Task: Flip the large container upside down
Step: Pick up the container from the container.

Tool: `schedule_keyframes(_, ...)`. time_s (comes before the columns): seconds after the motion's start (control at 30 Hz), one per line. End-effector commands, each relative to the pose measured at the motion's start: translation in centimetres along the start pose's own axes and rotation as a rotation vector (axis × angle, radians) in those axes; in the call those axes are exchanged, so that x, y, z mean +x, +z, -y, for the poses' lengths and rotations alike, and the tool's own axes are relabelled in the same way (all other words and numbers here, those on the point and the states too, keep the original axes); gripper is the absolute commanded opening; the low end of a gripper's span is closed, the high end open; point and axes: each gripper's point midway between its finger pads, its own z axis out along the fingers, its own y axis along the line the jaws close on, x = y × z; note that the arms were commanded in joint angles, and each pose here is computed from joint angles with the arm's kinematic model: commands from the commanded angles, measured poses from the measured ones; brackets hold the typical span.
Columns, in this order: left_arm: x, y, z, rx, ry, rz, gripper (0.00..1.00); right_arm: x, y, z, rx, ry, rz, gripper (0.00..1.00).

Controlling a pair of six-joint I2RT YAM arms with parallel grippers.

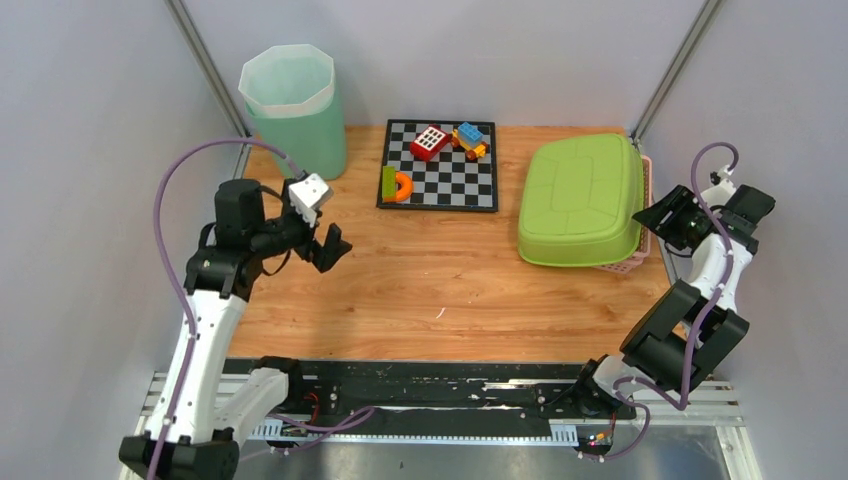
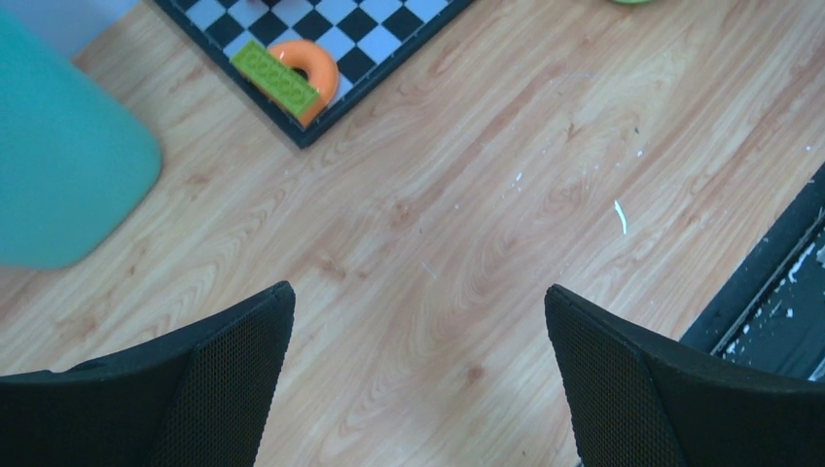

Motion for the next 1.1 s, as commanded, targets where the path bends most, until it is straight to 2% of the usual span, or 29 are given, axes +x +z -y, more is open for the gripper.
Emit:
schedule_keyframes(0.0, -3.5, 2.4, -2.2, -0.085, 0.021, -0.004, 1.0, -0.1, -0.2, 0.1, -0.03, 0.041, 0.013, 0.61)
schedule_keyframes(0.23, -9.1, 10.3, -2.7, -0.078, -0.042, 0.013, 1.0, -0.7, -0.6, -0.7, -0.062, 0.059, 0.037, 0.63)
schedule_keyframes(0.4, -10.7, 17.6, -1.1, -0.013, -0.102, -0.028, 1.0, -1.2, -0.6, -1.0, -0.101, 0.093, 0.053, 0.67)
schedule_keyframes(0.53, -9.7, 23.4, 0.5, 0.026, -0.163, -0.102, 1.0, -1.4, -0.3, -1.4, -0.147, 0.121, 0.058, 0.74)
schedule_keyframes(0.7, -8.9, 28.2, 2.9, 0.1, -0.252, -0.153, 1.0, -1.4, 0.2, -1.4, -0.174, 0.147, 0.068, 0.82)
schedule_keyframes(0.8, -8.1, 30.1, 4.5, 0.147, -0.291, -0.174, 1.0, -1.3, 0.5, -1.3, -0.185, 0.155, 0.067, 0.84)
schedule_keyframes(0.97, -7.5, 32.3, 6.8, 0.199, -0.329, -0.183, 1.0, -0.9, 1.1, -0.5, -0.162, 0.172, 0.06, 0.99)
schedule_keyframes(1.07, -7.0, 33.3, 8.1, 0.218, -0.327, -0.197, 1.0, -0.6, 1.4, -0.4, -0.175, 0.18, 0.05, 1.0)
